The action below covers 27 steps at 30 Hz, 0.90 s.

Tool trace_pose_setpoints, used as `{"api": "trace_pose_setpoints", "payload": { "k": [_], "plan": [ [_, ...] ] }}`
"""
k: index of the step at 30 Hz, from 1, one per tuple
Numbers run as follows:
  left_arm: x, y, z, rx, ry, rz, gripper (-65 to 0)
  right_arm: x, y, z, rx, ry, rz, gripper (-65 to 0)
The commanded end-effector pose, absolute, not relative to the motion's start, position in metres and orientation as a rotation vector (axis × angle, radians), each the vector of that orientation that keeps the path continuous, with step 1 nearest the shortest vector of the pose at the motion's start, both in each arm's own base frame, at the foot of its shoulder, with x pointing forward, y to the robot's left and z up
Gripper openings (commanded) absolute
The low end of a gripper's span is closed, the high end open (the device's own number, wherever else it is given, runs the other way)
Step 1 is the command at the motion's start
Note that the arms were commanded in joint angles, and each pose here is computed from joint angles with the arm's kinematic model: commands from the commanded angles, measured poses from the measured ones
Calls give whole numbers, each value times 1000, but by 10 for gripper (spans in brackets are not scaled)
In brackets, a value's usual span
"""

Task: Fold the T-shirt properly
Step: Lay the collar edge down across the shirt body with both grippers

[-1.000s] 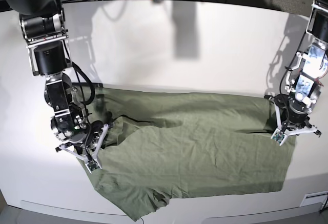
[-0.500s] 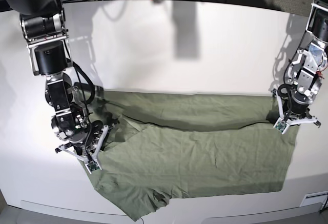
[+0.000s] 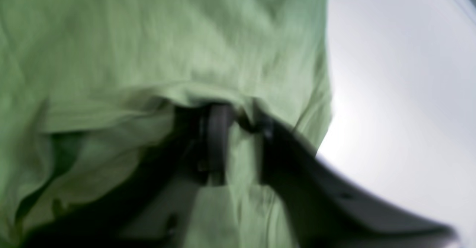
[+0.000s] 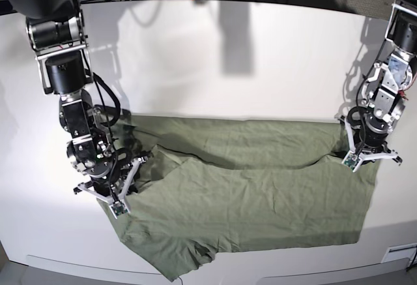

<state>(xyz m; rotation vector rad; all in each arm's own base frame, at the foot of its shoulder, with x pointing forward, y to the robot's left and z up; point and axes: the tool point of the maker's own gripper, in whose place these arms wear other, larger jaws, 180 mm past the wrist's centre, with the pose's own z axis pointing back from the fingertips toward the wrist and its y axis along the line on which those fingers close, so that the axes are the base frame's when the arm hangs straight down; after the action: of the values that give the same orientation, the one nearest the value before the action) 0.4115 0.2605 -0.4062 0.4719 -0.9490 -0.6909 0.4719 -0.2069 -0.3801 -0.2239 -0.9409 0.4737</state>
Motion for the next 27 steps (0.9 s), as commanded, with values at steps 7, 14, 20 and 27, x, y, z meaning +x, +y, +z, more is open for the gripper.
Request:
{"api": "trace_pose_setpoints", "payload": {
  "k": [7, 14, 20, 27],
  "plan": [
    [426, 268, -384, 512, -1006, -683, -650, 504, -230, -323, -422, -1133, 472, -256],
    [427, 266, -381, 509, -1025, -691, -650, 505, -231, -322, -424, -1122, 458, -256],
    [436, 264, -361, 592, -1119, -764, -546, 503, -233, -325, -428, -1097, 451, -256],
    [447, 279, -346, 664, -1118, -707, -469, 497, -235, -337, -370, -1036, 375, -256]
  ]
}}
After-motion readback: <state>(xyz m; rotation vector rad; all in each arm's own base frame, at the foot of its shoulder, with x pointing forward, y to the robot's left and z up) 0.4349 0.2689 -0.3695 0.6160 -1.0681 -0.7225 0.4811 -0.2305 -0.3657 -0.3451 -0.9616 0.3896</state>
